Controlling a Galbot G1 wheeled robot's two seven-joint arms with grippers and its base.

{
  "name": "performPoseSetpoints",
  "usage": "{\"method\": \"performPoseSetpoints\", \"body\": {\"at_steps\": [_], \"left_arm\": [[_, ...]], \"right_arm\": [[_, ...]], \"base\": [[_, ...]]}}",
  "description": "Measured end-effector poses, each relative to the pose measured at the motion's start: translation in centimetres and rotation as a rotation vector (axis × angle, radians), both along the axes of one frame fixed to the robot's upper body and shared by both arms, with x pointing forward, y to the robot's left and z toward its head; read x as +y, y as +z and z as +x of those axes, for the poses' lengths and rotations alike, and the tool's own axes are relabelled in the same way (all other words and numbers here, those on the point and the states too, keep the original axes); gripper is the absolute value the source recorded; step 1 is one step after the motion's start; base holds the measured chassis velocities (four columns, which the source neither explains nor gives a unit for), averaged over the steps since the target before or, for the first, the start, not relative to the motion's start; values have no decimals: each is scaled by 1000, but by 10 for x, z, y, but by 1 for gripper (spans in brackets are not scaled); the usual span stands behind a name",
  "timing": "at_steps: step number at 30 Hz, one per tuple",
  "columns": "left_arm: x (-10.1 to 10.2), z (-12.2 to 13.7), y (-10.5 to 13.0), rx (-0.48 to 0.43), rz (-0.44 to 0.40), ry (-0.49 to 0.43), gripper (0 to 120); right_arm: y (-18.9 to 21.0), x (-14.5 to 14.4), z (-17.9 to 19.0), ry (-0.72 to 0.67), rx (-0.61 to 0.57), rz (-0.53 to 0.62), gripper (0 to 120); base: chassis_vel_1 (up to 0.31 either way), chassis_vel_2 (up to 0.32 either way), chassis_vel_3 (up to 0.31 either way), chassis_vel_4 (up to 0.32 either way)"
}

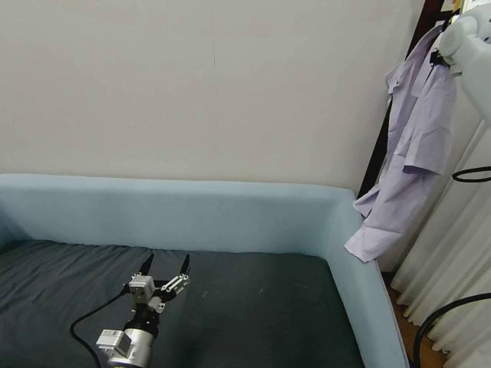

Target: Pick up the clothes from the sofa and hang them on the clothes hanger.

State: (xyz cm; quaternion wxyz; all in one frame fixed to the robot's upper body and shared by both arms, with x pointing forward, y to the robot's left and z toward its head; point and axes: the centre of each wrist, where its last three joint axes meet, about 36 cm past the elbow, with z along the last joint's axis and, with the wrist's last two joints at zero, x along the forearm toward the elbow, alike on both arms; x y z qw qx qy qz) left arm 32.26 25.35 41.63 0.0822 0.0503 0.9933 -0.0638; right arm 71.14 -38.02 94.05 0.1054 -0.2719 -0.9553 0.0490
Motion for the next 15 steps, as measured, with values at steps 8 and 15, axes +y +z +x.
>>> {"method": "performPoseSetpoints", "body": {"at_steps": [8,15], "left_arm": [[1,1,3,-7,-9,-1,100],[-4,-2,-1,-3,-26,-1,100]], "right_arm": [[-15,7,3,-8,28,28,7],[-26,5,2,4,53,15,7]], "base": [[0,0,0,0],[0,0,0,0]]}}
